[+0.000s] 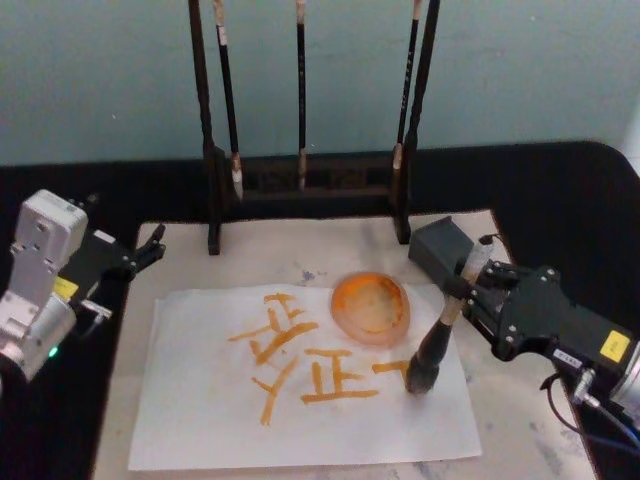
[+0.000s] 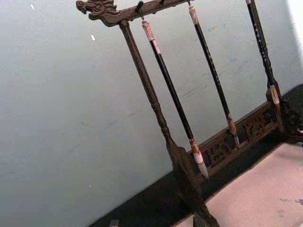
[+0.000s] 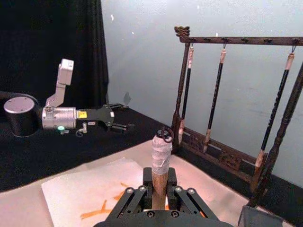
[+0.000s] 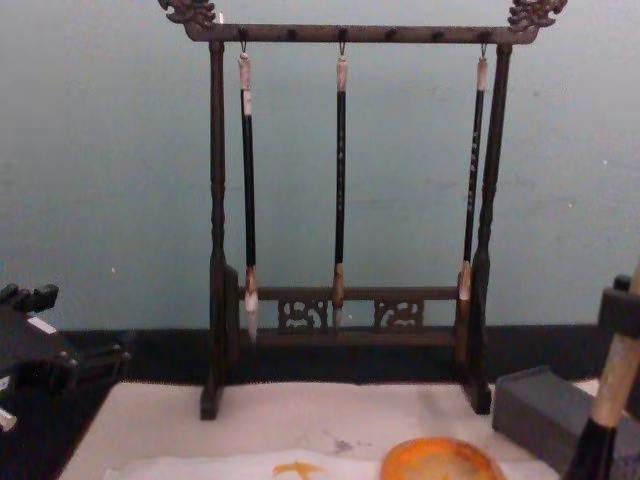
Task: Pick up the brush from the inkstone, write on the paper, then place the brush back to its original position.
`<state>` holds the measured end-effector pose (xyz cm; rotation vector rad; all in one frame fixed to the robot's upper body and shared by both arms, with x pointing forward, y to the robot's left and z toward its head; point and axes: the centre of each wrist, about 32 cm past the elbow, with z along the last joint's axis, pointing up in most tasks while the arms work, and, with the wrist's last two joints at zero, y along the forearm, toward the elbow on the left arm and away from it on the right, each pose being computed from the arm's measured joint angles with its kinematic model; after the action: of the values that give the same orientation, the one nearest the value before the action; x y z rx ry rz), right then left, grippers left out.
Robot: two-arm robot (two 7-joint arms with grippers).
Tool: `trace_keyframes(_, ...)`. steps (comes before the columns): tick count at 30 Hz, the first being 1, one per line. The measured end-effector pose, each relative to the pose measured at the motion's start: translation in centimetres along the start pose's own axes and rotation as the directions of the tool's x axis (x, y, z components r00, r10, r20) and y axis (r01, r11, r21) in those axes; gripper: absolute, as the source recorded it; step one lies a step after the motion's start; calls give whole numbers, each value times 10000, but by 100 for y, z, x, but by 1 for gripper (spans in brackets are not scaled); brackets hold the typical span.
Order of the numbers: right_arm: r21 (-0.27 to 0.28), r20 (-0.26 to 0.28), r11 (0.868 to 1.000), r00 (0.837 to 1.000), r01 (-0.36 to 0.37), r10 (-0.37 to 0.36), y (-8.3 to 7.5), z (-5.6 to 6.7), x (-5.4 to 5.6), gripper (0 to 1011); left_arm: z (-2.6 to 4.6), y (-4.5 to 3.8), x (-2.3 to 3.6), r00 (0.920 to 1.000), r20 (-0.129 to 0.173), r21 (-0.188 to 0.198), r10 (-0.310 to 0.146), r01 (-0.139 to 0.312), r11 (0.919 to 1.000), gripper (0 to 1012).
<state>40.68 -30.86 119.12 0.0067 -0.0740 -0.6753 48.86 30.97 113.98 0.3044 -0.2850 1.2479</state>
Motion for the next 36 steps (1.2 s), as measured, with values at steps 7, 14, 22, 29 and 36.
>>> trace_keyframes(7,-81,-29,9998,9999,-168,168,-42,18,-10,174,0,0,0,10000,0,1,1,-1,10000,1010)
trace_keyframes(14,-19,-89,9997,9996,-264,264,-72,44,-14,174,0,0,0,10000,1,0,0,0,10000,1010)
trace_keyframes(22,195,-66,9996,9997,-213,215,-79,80,-3,174,0,0,0,10000,0,0,0,0,10000,1010)
trace_keyframes(29,482,2,9988,10000,42,-42,-56,119,36,175,0,0,0,10000,1,1,0,0,10000,1010)
trace_keyframes(36,818,-246,9954,9985,500,-481,-9,131,111,174,0,0,0,10000,1,1,0,0,10000,1010)
